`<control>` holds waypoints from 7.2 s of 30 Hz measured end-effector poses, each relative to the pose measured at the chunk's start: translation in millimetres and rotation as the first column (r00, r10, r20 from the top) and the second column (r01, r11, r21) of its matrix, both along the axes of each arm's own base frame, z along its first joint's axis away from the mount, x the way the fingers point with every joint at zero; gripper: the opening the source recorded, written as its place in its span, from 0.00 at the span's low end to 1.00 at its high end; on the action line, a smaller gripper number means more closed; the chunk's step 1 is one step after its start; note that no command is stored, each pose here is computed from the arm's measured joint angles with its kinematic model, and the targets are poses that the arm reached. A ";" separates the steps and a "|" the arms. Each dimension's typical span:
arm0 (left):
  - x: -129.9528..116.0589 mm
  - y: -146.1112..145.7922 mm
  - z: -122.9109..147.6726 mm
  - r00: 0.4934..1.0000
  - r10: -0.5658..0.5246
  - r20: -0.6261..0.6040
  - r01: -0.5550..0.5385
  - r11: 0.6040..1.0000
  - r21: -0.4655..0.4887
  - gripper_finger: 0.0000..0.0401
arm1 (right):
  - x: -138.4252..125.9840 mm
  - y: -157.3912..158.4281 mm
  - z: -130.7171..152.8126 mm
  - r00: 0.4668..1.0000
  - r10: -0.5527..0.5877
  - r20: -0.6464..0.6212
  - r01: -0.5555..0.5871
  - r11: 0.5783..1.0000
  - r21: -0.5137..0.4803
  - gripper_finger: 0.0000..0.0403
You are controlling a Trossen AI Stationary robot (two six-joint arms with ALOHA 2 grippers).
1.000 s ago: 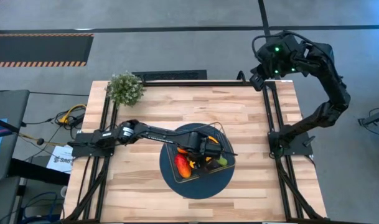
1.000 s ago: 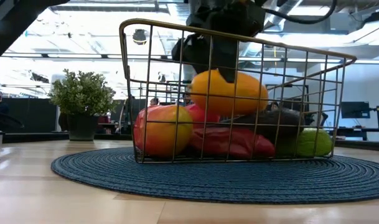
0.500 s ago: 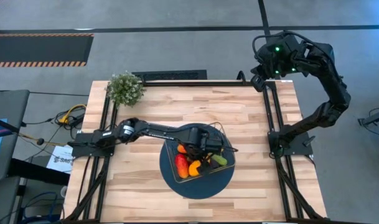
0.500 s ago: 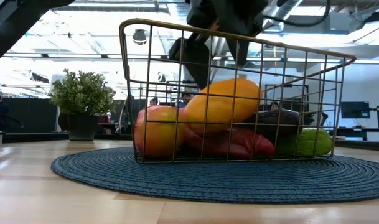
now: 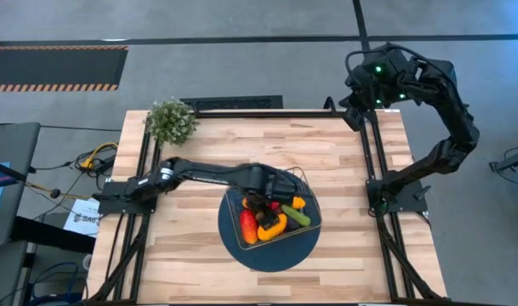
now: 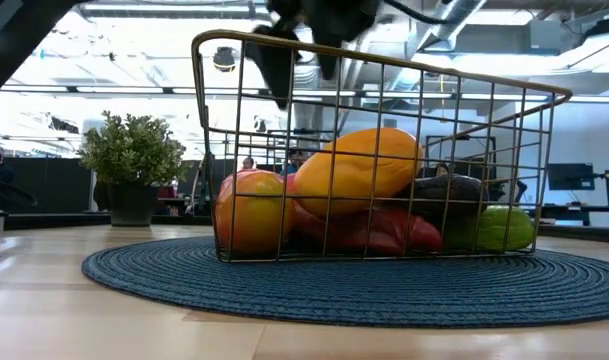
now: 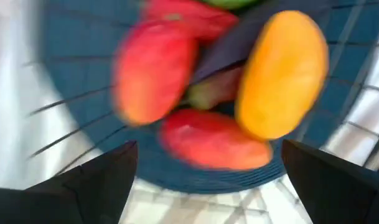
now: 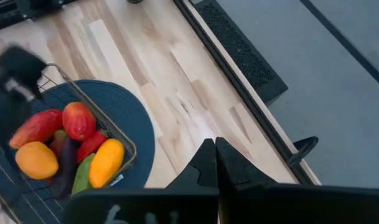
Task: Build produce basket
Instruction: Adjust the gold wire basket, then return to Home Position
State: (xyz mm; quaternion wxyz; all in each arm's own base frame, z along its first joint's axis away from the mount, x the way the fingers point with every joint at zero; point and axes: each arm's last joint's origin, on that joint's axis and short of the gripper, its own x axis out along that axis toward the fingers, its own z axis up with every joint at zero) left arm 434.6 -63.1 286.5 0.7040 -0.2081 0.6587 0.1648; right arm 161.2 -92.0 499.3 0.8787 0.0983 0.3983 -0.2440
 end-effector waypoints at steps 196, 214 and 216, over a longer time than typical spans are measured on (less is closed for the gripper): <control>-351.9 49.7 -90.5 0.236 -0.039 0.971 -0.495 0.855 0.154 0.94 | -86.2 114.1 -281.3 0.527 0.183 0.830 -0.299 0.954 -0.020 0.00; -349.8 45.9 -111.7 0.217 0.105 0.971 -0.403 0.915 -0.009 0.94 | -85.4 110.7 -285.8 0.561 0.105 0.821 -0.159 0.987 -0.017 0.04; -349.3 45.5 -109.2 0.198 0.103 0.975 -0.396 0.918 -0.017 0.94 | -85.4 110.7 -285.6 0.555 0.083 0.827 -0.160 0.987 0.008 0.03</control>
